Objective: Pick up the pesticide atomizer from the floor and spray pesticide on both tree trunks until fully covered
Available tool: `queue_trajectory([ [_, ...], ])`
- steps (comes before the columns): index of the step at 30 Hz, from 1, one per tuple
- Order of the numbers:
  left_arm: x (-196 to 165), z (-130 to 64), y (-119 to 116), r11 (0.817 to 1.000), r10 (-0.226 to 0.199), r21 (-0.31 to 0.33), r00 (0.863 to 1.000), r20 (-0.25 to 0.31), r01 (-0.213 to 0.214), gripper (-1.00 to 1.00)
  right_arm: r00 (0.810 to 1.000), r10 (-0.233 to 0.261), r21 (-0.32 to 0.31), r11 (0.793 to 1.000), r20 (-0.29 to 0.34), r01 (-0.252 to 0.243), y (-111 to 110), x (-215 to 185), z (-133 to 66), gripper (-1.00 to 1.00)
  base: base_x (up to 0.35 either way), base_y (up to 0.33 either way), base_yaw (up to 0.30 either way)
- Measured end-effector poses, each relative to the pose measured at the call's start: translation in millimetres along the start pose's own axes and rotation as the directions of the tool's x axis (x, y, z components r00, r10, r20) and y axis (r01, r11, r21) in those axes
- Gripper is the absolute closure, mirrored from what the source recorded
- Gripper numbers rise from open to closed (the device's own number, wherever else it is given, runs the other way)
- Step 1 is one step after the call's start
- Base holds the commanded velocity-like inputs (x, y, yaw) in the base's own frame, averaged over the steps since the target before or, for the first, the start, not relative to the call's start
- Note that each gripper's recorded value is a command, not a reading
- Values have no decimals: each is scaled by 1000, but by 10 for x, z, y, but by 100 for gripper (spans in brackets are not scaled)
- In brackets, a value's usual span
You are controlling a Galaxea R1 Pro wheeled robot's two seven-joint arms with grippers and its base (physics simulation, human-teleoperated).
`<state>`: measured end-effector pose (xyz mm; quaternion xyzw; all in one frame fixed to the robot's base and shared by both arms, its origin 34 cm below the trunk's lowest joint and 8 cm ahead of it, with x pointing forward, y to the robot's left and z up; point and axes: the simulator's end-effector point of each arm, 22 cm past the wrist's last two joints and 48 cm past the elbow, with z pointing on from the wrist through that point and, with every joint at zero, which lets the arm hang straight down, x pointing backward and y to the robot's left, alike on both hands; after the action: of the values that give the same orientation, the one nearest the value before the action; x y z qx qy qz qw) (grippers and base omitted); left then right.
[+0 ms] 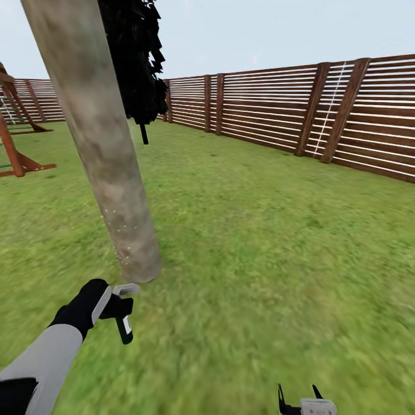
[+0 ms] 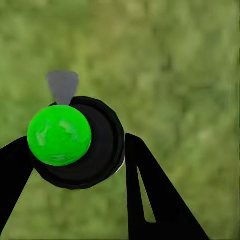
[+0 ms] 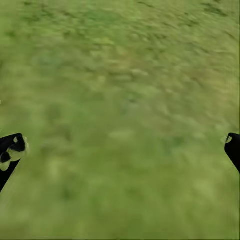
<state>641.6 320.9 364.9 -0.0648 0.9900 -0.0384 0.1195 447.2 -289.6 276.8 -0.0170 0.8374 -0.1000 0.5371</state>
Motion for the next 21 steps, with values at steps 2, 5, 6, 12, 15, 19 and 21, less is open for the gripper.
queue_trajectory([
  [2, 1, 0, 1, 1000, 2, -1, 1000, 0, -2, 100, 1000, 0, 0, 1000, 0, 0, -1, 0, 0, -100, 303, -93, 272],
  [5, 0, 1, 2, 1000, 8, -5, 1000, 0, -8, 100, 1000, 0, 0, 1000, 0, 0, 0, 0, 0, -100, 308, -82, 160],
  [6, -1, 1, 2, 1000, 7, -4, 1000, 0, -7, 100, 1000, 0, 0, 1000, 0, 0, 0, 0, 0, -100, 309, -80, 41],
  [12, 2, -5, 137, 999, 3, -41, 1000, 1, -3, 100, 1000, 0, 1, 1000, 0, 0, -1, 0, 0, -100, 214, -46, 66],
  [15, 5, -5, 159, 999, 3, -47, 1000, 0, -3, 100, 1000, 0, 0, 1000, 0, 0, -1, 0, 0, -100, 10, -2, 260],
  [19, 10, -9, 213, 999, -1, -54, 1000, 0, 1, 100, 1000, 0, 0, 1000, 0, 0, -1, 0, 0, -100, 1, 0, 268],
  [21, 9, -8, 204, 999, -3, -51, 1000, 0, 3, 100, 1000, 0, 0, 1000, 0, 0, 0, 0, 0, -100, 0, 0, 107],
])
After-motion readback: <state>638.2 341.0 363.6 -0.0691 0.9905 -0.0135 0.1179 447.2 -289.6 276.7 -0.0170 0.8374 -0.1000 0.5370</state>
